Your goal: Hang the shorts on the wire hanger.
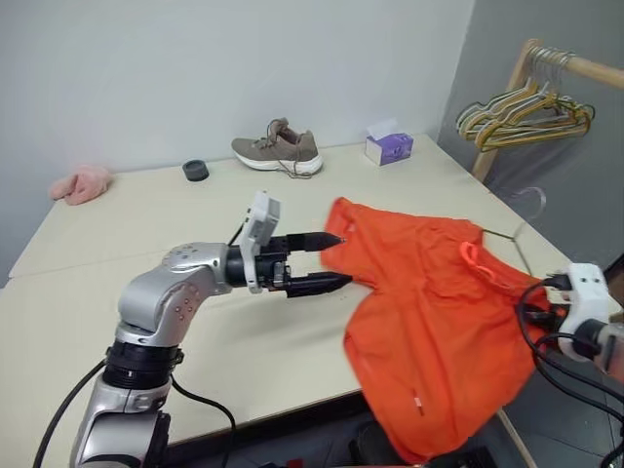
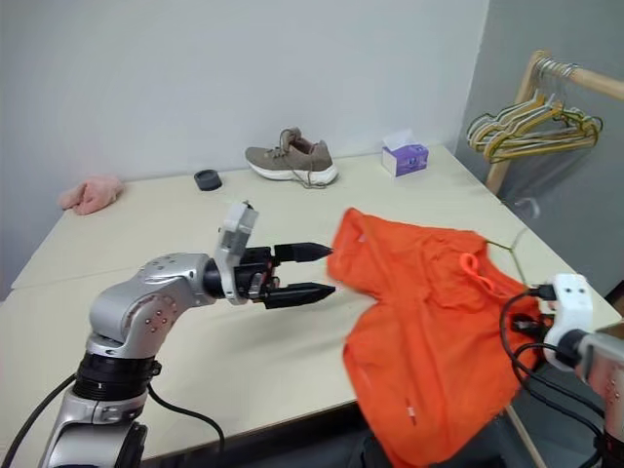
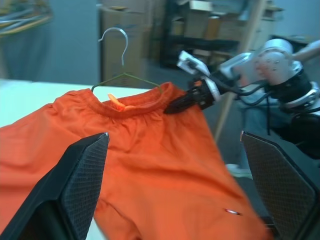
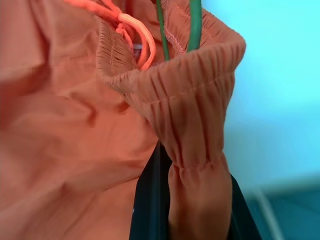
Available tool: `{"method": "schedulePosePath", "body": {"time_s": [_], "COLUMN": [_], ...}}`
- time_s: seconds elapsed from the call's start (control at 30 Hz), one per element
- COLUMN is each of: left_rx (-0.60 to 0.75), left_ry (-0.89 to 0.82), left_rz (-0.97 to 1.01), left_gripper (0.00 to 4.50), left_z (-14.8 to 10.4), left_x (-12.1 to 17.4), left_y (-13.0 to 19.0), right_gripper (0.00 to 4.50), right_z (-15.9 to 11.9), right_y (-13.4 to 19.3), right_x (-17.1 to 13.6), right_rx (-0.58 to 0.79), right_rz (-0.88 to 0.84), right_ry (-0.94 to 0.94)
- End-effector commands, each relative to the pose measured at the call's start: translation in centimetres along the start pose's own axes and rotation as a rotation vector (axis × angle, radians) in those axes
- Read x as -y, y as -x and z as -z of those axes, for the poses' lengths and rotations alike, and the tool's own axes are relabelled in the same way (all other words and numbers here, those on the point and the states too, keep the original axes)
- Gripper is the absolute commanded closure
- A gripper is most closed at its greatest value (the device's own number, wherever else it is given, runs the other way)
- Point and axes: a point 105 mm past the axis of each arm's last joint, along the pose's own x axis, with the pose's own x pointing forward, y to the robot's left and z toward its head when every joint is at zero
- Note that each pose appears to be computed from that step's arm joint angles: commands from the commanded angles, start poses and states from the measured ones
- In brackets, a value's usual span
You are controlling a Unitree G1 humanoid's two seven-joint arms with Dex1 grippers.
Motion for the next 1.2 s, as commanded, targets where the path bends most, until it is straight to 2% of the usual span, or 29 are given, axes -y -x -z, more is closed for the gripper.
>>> {"method": "schedulePosePath", "body": {"time_s": [0.03,0.1,0.17,0.4,0.6,0.87,0.97,1.2], "left_rx": [0.021,0.035,0.046,0.080,0.141,0.213,0.279,0.361], "left_ry": [-0.090,-0.128,-0.155,-0.199,-0.234,-0.314,-0.364,-0.329], "left_rz": [0.040,0.058,0.061,0.078,0.101,0.052,0.008,-0.003], "left_gripper": [0.04,0.04,0.04,0.04,0.04,0.04,0.04,0.04], "left_z": [-1.5,-2.0,-2.3,-3.1,-4.2,-5.3,-6.6,-7.3], "left_x": [0.5,0.5,0.3,0.3,0.6,0.6,0.6,0.8], "left_y": [-1.2,-2.3,-3.2,-5.2,-6.5,-7.7,-8.2,-8.1], "right_gripper": [4.50,4.50,4.50,4.50,4.50,4.50,4.50,4.50], "right_z": [-2.0,-3.0,-4.2,-9.2,-11.6,-12.6,-13.0,-13.3], "right_y": [1.8,2.9,3.8,6.6,7.4,6.8,6.0,4.9], "right_x": [2.5,4.8,5.9,6.3,6.5,8.0,8.2,9.3], "right_rx": [0.098,0.148,0.201,0.403,0.481,0.449,0.433,0.405], "right_rz": [0.155,0.293,0.366,0.498,0.514,0.514,0.497,0.490], "right_ry": [0.005,-0.001,0.018,0.009,-0.041,-0.130,-0.167,-0.249]}}
